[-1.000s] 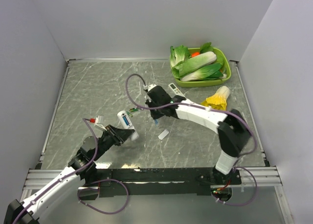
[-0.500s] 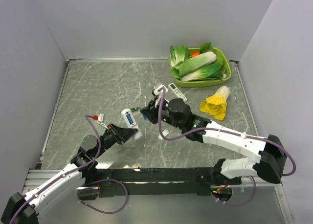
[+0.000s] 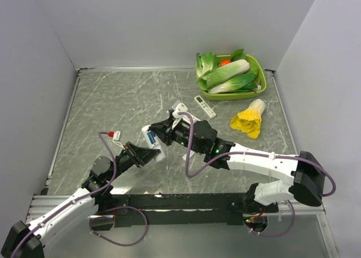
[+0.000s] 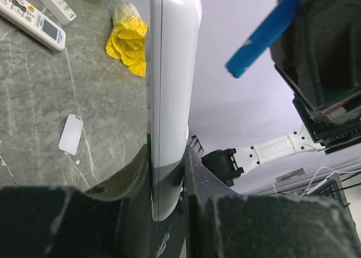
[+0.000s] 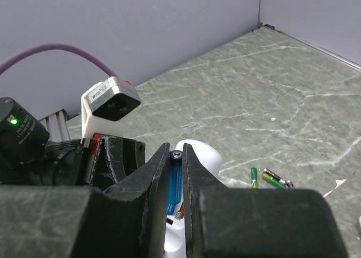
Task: Load the batteries into the remote control
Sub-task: Load the battery into the remote control.
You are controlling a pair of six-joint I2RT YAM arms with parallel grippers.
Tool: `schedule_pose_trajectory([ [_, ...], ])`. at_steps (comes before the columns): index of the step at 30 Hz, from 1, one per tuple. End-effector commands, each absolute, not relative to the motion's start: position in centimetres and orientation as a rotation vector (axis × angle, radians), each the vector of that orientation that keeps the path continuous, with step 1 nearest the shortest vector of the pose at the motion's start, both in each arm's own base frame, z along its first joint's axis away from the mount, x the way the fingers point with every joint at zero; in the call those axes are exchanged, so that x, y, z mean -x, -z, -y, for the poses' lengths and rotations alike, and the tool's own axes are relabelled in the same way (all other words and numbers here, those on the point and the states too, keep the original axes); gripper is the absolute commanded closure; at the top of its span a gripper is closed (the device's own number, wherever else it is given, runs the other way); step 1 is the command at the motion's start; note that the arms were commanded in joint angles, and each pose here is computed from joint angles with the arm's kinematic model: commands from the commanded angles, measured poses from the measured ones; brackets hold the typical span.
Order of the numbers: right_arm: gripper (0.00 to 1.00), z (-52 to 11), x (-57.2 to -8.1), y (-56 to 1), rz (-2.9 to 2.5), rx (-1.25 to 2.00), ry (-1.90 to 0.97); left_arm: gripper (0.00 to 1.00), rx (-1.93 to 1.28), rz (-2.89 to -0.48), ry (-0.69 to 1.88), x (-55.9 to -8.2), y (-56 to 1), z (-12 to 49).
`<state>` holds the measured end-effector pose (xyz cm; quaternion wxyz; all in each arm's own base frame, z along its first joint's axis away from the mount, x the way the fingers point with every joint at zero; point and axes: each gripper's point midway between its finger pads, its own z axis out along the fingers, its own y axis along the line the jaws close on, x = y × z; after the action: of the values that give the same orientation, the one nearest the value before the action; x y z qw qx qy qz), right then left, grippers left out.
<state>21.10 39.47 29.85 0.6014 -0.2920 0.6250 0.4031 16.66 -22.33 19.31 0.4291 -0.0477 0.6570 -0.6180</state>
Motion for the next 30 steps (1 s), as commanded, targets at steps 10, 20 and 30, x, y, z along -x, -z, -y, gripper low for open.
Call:
schedule_pose_trajectory([
  [10, 1.00, -40.9, -21.4, -28.9, -1.397, 0.665, -0.900, 0.99, 0.101, -1.611, 1.574, -15.7, -18.0, 22.0],
  [20, 1.00, -41.4, -21.0, -27.6, -1.436, 0.698, -0.884, 0.99, 0.131, -1.582, 1.594, -15.8, -18.6, 21.7],
  [30, 0.93, -41.1, -20.8, -26.6, -1.462, 0.704, -0.855, 0.99, 0.168, -1.551, 1.601, -15.9, -19.3, 21.3],
])
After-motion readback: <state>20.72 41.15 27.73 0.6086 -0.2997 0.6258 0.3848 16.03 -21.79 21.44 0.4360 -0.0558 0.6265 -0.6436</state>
